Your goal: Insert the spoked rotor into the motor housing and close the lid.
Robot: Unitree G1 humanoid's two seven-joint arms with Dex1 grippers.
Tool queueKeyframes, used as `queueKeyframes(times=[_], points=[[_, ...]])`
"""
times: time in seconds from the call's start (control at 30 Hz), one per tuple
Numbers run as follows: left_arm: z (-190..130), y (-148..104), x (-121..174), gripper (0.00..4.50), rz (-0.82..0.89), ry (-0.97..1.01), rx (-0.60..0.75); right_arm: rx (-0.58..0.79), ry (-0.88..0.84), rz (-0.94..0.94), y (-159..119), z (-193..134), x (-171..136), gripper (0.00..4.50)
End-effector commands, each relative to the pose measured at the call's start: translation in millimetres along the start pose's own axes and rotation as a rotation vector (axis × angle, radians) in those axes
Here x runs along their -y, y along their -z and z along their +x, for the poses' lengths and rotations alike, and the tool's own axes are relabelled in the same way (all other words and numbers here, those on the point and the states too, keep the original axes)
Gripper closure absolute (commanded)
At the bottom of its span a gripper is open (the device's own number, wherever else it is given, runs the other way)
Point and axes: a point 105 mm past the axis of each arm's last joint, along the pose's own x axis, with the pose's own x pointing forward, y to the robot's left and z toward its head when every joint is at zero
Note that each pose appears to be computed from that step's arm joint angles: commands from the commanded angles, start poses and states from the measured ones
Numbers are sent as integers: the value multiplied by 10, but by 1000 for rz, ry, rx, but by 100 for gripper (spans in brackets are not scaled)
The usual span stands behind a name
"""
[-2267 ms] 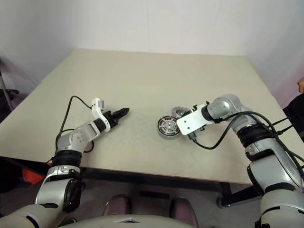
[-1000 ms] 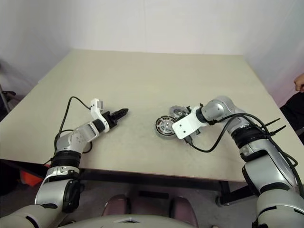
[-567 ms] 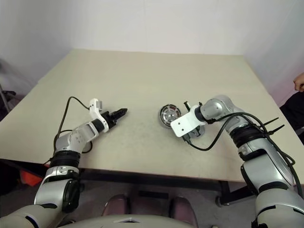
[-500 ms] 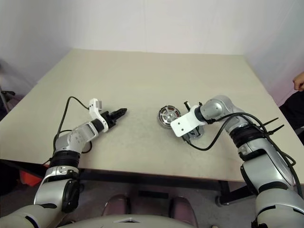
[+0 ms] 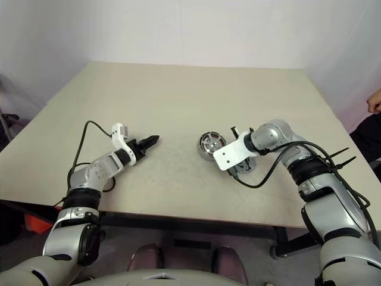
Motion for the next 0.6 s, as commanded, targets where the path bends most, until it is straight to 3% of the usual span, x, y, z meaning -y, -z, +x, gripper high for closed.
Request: queueKeyframes(times=[0.03, 0.13, 0.43, 0.6], points=[[8, -91, 22, 178, 21, 5, 22, 47, 96, -83, -169, -183, 263, 388], [6, -92, 13, 178, 21, 3, 21, 67, 121, -107, -235, -196, 299, 299], [19, -87, 13, 178, 23, 7, 12, 104, 185, -95, -349, -264, 374, 299], [26, -78, 27, 178, 22, 13, 10, 124, 397, 128, -297, -388, 603, 299]])
